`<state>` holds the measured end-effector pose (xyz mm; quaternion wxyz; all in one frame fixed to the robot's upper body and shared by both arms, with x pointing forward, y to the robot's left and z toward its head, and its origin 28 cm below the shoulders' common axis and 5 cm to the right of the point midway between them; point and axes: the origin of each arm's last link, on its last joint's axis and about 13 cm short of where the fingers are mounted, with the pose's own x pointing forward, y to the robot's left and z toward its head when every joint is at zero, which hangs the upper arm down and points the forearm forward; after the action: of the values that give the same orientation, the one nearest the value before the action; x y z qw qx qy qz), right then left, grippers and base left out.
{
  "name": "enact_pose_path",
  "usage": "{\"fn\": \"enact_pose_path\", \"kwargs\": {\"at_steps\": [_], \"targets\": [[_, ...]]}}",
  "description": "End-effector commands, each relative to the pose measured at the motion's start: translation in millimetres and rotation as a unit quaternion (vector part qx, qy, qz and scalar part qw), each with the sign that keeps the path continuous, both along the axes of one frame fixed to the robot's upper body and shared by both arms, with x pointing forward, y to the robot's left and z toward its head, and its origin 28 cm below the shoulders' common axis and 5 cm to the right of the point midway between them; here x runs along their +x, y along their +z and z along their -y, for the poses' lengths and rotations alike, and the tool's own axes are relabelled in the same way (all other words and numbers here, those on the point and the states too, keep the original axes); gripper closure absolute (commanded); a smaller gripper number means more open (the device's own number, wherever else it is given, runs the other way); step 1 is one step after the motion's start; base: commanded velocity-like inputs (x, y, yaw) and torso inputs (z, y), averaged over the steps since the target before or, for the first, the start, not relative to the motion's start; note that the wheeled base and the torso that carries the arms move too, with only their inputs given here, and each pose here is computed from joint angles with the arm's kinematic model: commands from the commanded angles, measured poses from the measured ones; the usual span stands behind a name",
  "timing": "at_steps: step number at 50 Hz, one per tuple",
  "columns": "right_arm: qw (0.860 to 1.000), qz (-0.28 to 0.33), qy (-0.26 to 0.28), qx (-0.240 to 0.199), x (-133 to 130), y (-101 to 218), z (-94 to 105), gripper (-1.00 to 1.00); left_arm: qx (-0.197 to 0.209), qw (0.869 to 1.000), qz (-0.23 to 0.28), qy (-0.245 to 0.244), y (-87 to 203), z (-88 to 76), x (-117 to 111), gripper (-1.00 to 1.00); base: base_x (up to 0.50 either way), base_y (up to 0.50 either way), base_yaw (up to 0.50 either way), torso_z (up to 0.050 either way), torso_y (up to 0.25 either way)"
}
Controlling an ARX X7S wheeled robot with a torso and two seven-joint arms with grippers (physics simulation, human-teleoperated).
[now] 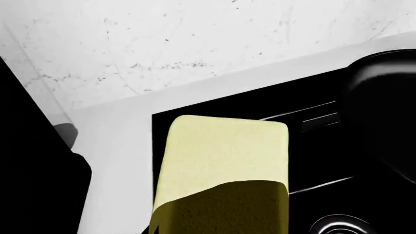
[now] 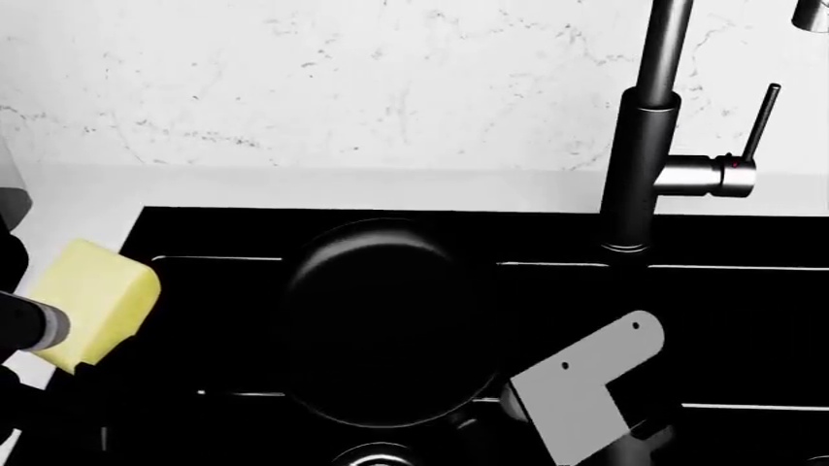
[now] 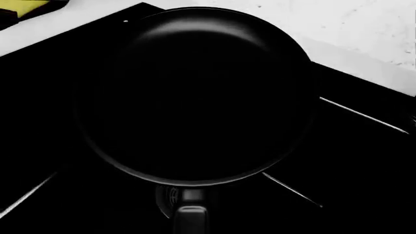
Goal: Pick the pan and sponge and place them into the sink. Then turn on the water.
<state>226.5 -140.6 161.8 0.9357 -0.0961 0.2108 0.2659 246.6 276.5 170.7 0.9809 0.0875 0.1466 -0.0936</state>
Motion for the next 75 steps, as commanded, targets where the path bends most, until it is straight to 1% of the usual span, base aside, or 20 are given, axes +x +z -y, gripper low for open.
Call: {"fn": "enact_pose_path", "kwargs": {"at_steps": [1,5,17,18,22,28,32,39,43,49,56,61,74,75], "targets": [[0.997,0.016,0.071,-0.012,7.0,0.2,-13.5,1.0,-0.002,1.0,0.002,0.005,0.6,-0.7,0.6,1.0,0.0,0.0,0.0,0.0,0.0],[0.996,0.003,0.089,-0.024,7.9,-8.0,-17.5,1.0,-0.002,1.0,0.002,0.006,0.9,-0.9,0.7,1.0,0.0,0.0,0.0,0.0,0.003],[0.994,-0.02,0.104,-0.029,12.0,-27.5,-29.6,1.0,-0.002,1.0,0.003,0.004,1.0,-0.6,0.6,1.0,0.0,0.0,0.0,0.001,0.001],[0.993,-0.024,0.113,-0.031,11.9,-30.9,-32.3,1.0,-0.002,1.0,0.002,0.004,1.1,-0.1,1.0,1.0,0.0,0.0,0.0,0.0,0.0],[0.992,-0.033,0.121,-0.032,14.1,-37.3,-37.9,1.0,-0.002,1.0,0.002,0.003,1.2,-1.4,0.3,1.0,0.0,0.0,0.0,0.0,0.003],[0.991,-0.045,0.124,-0.036,17.3,-45.1,-41.8,1.0,-0.003,1.0,0.001,0.004,-0.3,-2.2,0.3,1.0,0.0,0.0,0.0,0.0,0.002],[0.991,-0.059,0.121,-0.027,20.2,-54.8,-43.4,1.0,-0.004,1.0,0.0,0.004,-1.0,-5.0,-0.8,1.0,0.0,0.0,0.0,0.0,0.0],[0.989,-0.078,0.121,-0.022,26.5,-68.9,-47.1,1.0,-0.004,1.0,-0.001,0.004,-2.8,-1.2,0.2,1.0,0.0,0.0,0.0,0.001,0.001],[0.988,-0.095,0.123,-0.021,28.4,-79.3,-47.4,1.0,-0.004,1.0,-0.002,0.003,-3.4,-4.3,-0.9,1.0,0.0,0.0,0.0,0.0,0.003],[0.984,-0.112,0.136,-0.02,28.5,-91.3,-51.1,1.0,-0.004,1.0,-0.002,0.002,-3.0,-4.0,-0.3,1.0,0.0,0.0,0.0,0.0,0.002],[0.982,-0.128,0.139,-0.019,25.6,-104.0,-53.4,1.0,-0.003,1.0,-0.005,0.001,-5.5,-3.1,-1.2,1.0,0.0,0.0,0.0,0.001,0.001],[0.981,-0.134,0.138,-0.024,24.9,-107.6,-53.5,1.0,-0.003,1.0,-0.003,0.001,-4.5,-1.1,0.0,1.0,0.0,0.0,0.0,0.0,0.0],[0.981,-0.138,0.134,-0.026,25.6,-110.6,-53.6,1.0,-0.003,1.0,-0.005,0.0,-5.5,-2.9,-1.0,1.0,0.0,0.0,0.0,0.001,0.002],[0.981,-0.139,0.133,-0.025,25.6,-110.5,-53.6,-1.0,-0.003,1.0,-0.005,0.0,-5.6,-3.2,-1.2,1.0,0.0,0.0,0.0,0.0,0.0]]}}
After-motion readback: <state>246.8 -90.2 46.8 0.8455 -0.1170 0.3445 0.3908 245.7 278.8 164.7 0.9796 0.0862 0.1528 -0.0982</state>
